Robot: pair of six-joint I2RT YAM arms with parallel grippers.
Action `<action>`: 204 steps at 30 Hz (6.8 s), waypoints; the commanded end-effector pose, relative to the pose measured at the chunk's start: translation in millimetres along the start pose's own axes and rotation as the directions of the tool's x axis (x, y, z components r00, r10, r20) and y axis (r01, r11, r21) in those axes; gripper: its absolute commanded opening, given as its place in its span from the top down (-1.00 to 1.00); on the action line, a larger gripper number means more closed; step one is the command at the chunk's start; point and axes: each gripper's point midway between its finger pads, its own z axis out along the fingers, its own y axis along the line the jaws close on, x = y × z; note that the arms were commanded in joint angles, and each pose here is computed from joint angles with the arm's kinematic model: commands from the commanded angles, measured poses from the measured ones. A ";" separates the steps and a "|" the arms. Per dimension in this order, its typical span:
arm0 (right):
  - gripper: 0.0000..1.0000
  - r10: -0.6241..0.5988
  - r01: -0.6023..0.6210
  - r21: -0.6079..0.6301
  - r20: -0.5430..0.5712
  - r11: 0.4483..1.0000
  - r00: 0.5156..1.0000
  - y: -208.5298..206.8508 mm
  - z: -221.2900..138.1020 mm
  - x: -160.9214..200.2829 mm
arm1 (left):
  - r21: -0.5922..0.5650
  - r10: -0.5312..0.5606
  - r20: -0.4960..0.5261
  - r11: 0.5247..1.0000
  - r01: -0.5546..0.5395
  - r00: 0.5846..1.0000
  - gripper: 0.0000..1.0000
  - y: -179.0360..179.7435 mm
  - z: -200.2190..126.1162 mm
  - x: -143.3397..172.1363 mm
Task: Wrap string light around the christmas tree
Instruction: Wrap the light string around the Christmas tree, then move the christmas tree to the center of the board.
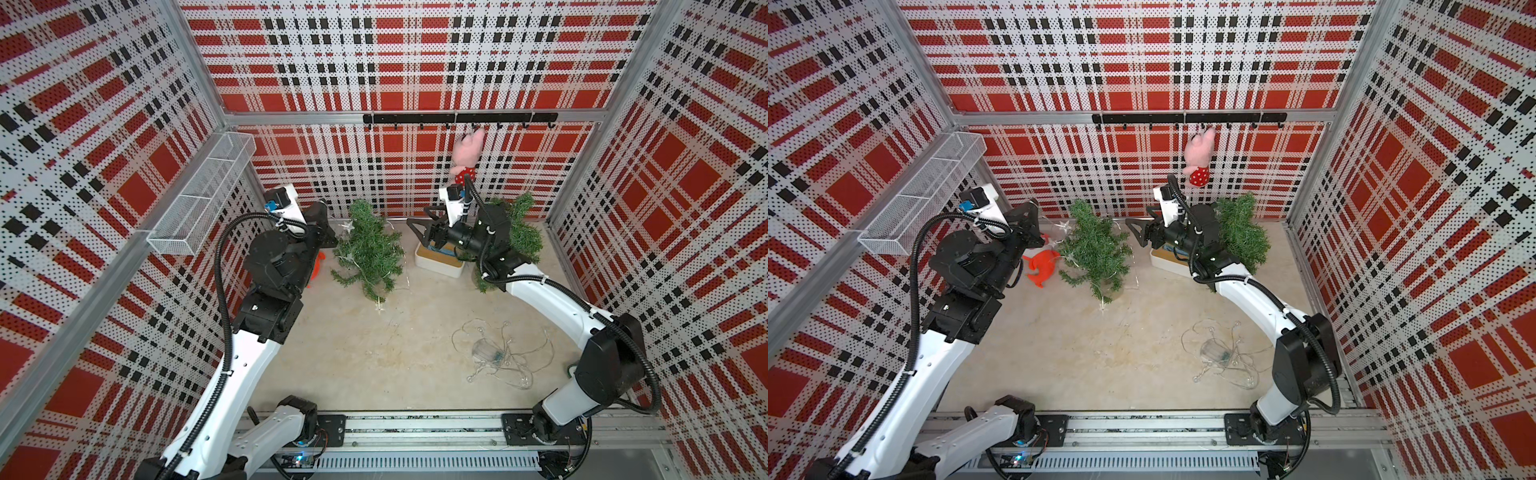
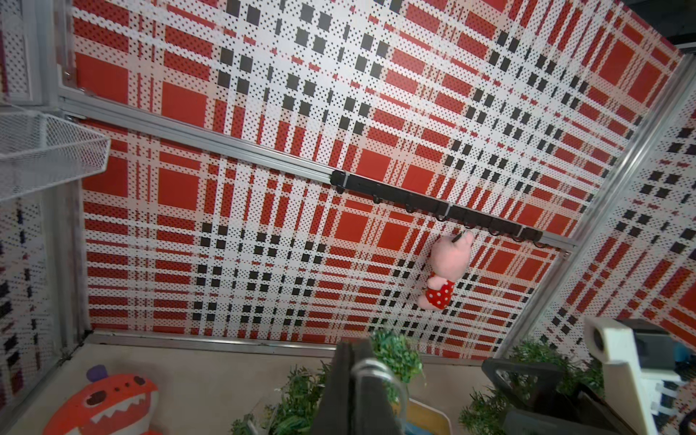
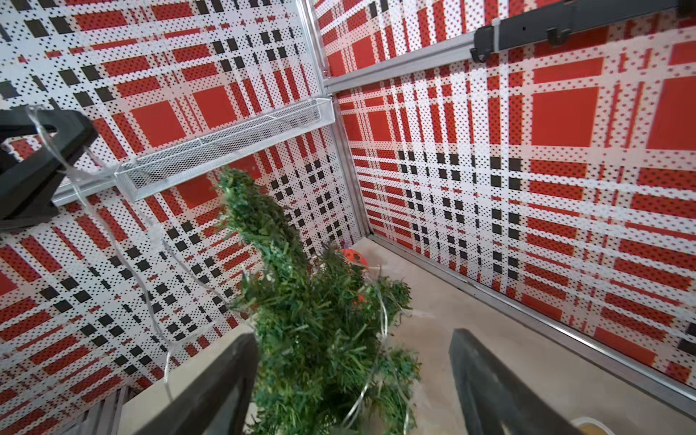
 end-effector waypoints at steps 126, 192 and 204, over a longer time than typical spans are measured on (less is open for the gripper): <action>1.00 0.234 -0.241 -0.013 -0.191 0.970 0.953 121.3 14.0 108.6 | 0.215 0.212 -0.426 0.968 -0.129 0.880 -0.62 49.7 156.3 113.0; 0.27 0.688 -0.623 0.318 -0.162 0.715 0.707 5.4 -18.2 239.0 | -0.052 0.130 -0.378 0.985 -0.162 0.916 -0.77 -50.6 -26.7 146.3; 0.03 0.858 -0.794 0.353 -0.054 0.495 0.510 -8.4 28.5 286.8 | 0.022 0.074 -0.382 0.997 -0.071 0.921 -0.77 -74.6 -32.9 154.9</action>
